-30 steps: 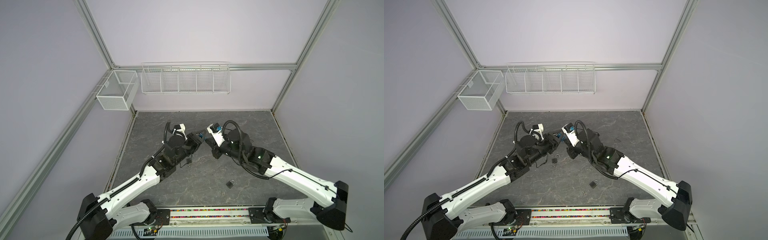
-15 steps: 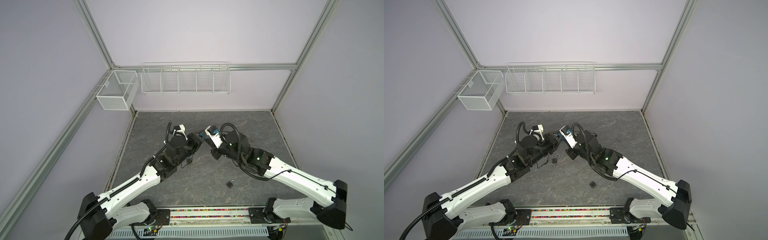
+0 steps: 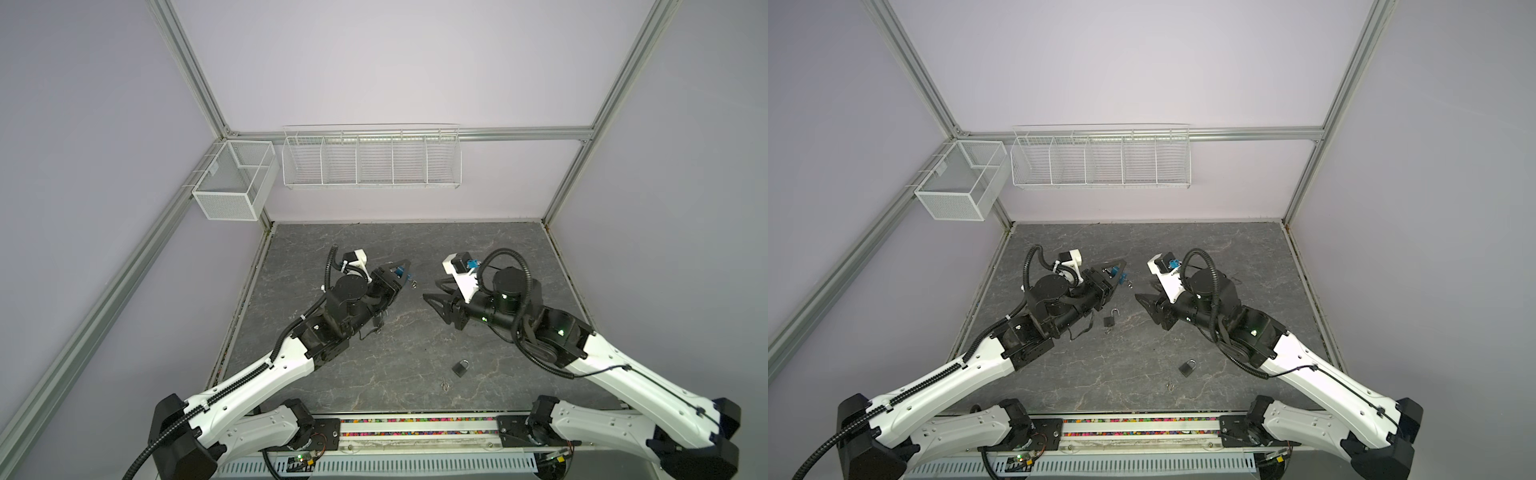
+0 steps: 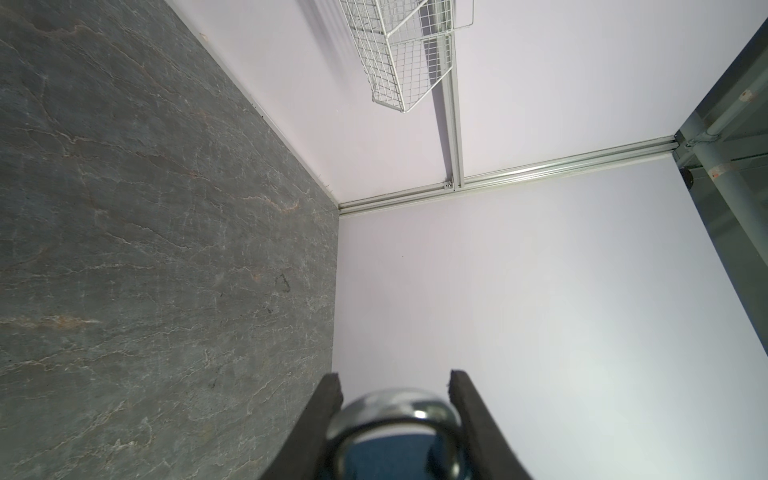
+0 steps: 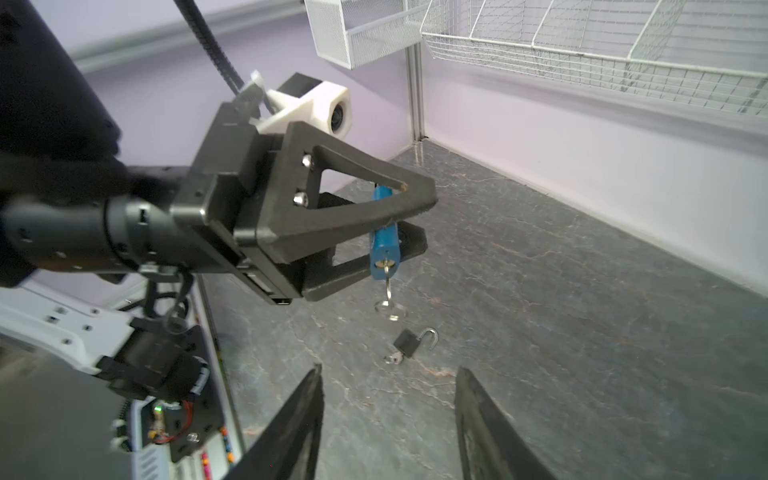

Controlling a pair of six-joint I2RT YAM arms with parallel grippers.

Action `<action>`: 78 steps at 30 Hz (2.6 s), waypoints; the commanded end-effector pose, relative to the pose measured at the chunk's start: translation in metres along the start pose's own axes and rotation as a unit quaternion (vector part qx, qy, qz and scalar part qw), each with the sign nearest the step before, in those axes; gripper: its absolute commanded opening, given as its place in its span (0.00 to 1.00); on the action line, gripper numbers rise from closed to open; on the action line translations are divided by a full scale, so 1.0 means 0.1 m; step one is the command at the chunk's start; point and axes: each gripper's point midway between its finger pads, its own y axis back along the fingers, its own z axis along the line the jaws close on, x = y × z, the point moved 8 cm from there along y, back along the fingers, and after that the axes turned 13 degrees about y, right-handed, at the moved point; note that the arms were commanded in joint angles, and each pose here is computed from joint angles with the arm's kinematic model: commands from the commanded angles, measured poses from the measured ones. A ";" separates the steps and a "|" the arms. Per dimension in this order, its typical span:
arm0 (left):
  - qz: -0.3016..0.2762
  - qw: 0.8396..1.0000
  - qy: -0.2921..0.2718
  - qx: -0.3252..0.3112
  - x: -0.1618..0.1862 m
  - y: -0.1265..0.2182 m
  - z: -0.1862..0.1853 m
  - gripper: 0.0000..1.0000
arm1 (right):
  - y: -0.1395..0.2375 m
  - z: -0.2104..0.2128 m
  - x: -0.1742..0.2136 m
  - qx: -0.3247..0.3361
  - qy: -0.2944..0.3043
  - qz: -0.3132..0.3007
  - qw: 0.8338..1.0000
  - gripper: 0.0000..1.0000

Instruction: Unlock with the key

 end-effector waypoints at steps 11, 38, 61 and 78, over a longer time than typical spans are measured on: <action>0.064 0.987 -0.074 0.124 0.13 0.14 -0.19 0.00 | 0.05 0.11 0.06 -0.116 -0.112 -0.031 0.986 0.55; 0.078 0.977 -0.125 0.154 0.17 0.18 -0.11 0.00 | -0.23 0.20 -0.01 0.103 0.126 -0.039 0.986 0.27; 0.047 0.986 -0.105 0.119 0.10 0.19 -0.03 0.00 | -0.27 0.34 -0.08 0.092 0.182 -0.034 0.978 0.28; 0.054 0.984 -0.105 0.135 0.11 0.20 -0.07 0.00 | -0.34 0.30 -0.06 0.111 0.190 -0.016 0.975 0.18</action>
